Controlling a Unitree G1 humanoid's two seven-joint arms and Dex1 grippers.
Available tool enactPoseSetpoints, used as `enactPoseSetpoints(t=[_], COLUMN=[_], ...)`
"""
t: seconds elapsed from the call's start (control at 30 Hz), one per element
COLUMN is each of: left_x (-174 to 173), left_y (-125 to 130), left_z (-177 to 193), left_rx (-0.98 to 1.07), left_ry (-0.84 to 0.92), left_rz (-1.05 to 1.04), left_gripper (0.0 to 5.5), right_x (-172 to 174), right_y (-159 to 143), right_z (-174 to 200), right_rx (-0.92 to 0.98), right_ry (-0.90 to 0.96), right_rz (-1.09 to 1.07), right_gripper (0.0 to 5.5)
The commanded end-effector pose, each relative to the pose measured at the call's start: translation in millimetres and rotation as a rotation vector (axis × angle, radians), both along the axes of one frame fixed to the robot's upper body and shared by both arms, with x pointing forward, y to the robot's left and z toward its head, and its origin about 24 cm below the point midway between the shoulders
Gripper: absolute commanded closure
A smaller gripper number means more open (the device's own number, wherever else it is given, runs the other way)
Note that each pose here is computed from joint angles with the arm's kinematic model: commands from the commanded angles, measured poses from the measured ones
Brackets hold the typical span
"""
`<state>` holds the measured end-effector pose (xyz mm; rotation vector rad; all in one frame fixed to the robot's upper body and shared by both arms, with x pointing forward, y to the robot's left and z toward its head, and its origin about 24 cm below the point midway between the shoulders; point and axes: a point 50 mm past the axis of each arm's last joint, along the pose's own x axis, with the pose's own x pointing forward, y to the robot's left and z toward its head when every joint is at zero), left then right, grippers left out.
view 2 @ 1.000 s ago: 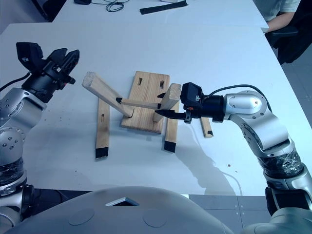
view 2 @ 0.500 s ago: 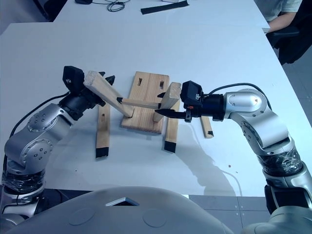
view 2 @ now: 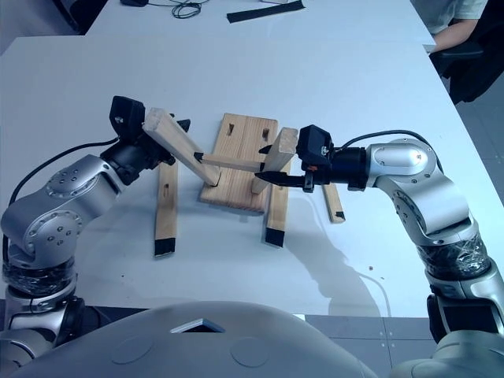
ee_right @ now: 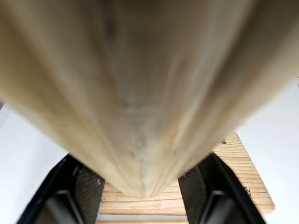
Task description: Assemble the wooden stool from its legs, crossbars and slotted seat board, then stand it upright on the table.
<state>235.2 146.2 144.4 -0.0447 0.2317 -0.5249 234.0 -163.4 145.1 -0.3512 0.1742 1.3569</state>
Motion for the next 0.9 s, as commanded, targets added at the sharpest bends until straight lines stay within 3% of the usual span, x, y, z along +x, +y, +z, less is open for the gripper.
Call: enactPoseSetpoints(t=[0.03,0.2,0.53,0.7,0.73,0.9], left_x=[-28,-27,-30,-26,-25,-8], left_y=[-34,-31,-59,-44,-40,1], left_z=[24,29,26,20,18,-13], left_rx=[-0.117,-0.108,-0.131,-0.083,-0.062,0.100], left_ry=[-0.078,-0.095,-0.085,-0.074,-0.073,-0.043], left_rz=[-0.368,-0.377,-0.453,-0.424,-0.407,-0.286], left_gripper=[3.46,3.46,3.46,3.46,3.46,3.46], right_x=[-7,-11,2,1,3,7], right_y=[19,23,37,33,32,20], right_z=[-21,-29,-30,-38,-39,-43], right_rx=[-0.085,-0.108,-0.109,-0.145,-0.149,-0.173], right_ry=[0.055,0.076,0.076,0.082,0.078,0.066], right_rz=[0.070,0.107,0.146,0.091,0.084,0.024], right_gripper=[3.46,3.46,3.46,3.46,3.09,2.38])
